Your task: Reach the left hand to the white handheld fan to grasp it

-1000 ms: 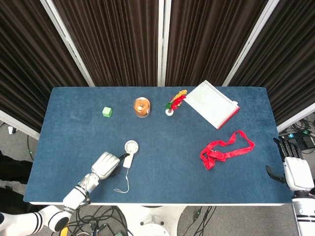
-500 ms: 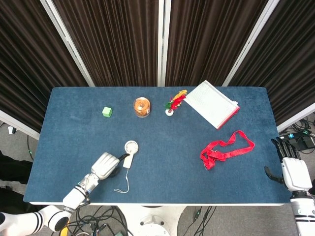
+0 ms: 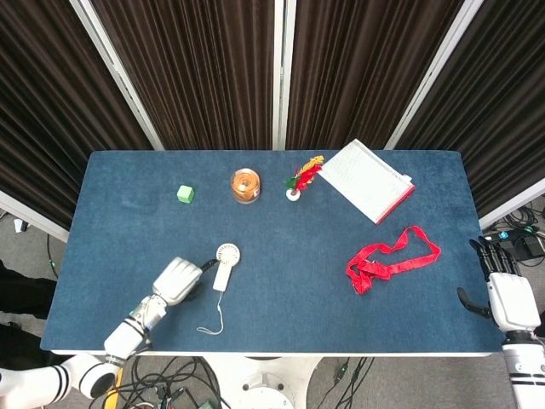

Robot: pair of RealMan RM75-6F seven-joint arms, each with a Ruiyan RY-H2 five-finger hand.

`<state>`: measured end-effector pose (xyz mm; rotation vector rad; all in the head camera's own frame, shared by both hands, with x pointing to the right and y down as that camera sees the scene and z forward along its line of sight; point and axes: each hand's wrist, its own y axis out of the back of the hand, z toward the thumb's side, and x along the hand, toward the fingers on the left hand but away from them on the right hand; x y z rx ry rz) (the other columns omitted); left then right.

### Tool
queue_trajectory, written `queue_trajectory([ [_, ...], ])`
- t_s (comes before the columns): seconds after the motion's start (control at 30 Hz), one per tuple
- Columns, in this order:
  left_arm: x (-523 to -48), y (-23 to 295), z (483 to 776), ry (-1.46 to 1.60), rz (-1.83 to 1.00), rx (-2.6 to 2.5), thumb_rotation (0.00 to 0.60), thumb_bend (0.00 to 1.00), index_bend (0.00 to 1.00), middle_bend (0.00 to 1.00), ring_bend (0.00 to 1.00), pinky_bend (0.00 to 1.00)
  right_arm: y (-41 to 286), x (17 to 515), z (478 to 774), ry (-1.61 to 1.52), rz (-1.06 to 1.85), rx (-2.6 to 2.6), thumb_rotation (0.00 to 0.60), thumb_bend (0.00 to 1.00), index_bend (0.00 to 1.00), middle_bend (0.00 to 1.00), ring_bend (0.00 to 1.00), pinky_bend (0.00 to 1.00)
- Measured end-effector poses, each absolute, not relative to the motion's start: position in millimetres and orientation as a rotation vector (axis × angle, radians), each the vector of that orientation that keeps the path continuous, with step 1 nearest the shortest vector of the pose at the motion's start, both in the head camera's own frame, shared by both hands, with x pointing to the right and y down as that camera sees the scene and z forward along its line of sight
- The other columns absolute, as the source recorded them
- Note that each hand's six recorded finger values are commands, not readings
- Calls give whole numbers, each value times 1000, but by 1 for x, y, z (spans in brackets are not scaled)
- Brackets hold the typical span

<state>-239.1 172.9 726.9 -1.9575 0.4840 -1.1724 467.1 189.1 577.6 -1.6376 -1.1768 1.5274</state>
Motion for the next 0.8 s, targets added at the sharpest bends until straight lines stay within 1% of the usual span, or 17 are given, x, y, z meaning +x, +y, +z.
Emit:
queue_trajectory([
  [0.17, -261, 155, 704, 562, -1181, -1886, 600, 485, 184, 831, 879, 822, 191, 468, 580, -1183, 1524, -1651, 600, 242, 0, 0, 0, 0],
  [0.3, -295, 149, 690, 631, -1246, -1807, 600, 483, 185, 830, 874, 822, 193, 466, 581, -1178, 1516, -1662, 600, 243, 0, 0, 0, 0],
  [0.37, -313, 150, 684, 674, -1287, -1768, 600, 463, 185, 807, 836, 807, 193, 466, 582, -1180, 1511, -1667, 600, 243, 0, 0, 0, 0],
  [0.4, -321, 151, 682, 696, -1303, -1754, 600, 444, 185, 773, 788, 787, 193, 466, 582, -1180, 1509, -1668, 600, 243, 0, 0, 0, 0],
  [0.43, -331, 153, 679, 728, -1322, -1737, 600, 410, 184, 697, 686, 742, 193, 466, 583, -1179, 1507, -1671, 600, 243, 0, 0, 0, 0],
  [0.47, -339, 156, 677, 754, -1338, -1727, 600, 366, 181, 580, 534, 675, 193, 465, 583, -1179, 1506, -1673, 600, 243, 0, 0, 0, 0],
  [0.5, -348, 158, 675, 778, -1355, -1721, 600, 315, 175, 435, 365, 582, 193, 465, 584, -1178, 1505, -1675, 600, 243, 0, 0, 0, 0],
  [0.57, -371, 166, 673, 820, -1417, -1711, 600, 222, 164, 210, 134, 395, 192, 462, 584, -1178, 1498, -1682, 600, 243, 0, 0, 0, 0],
  [0.63, -390, 170, 670, 847, -1469, -1691, 600, 153, 159, 115, 44, 272, 192, 459, 584, -1179, 1487, -1688, 600, 242, 0, 0, 0, 0],
  [0.67, -395, 171, 668, 861, -1477, -1684, 600, 117, 157, 85, 14, 225, 192, 458, 584, -1181, 1482, -1688, 600, 241, 0, 0, 0, 0],
  [0.7, -399, 172, 666, 880, -1480, -1678, 600, 92, 157, 72, 3, 201, 192, 457, 583, -1182, 1477, -1687, 600, 241, 0, 0, 0, 0],
  [0.8, -414, 173, 657, 946, -1484, -1650, 600, 63, 156, 66, 0, 182, 194, 454, 583, -1191, 1467, -1682, 600, 242, 0, 0, 0, 0],
])
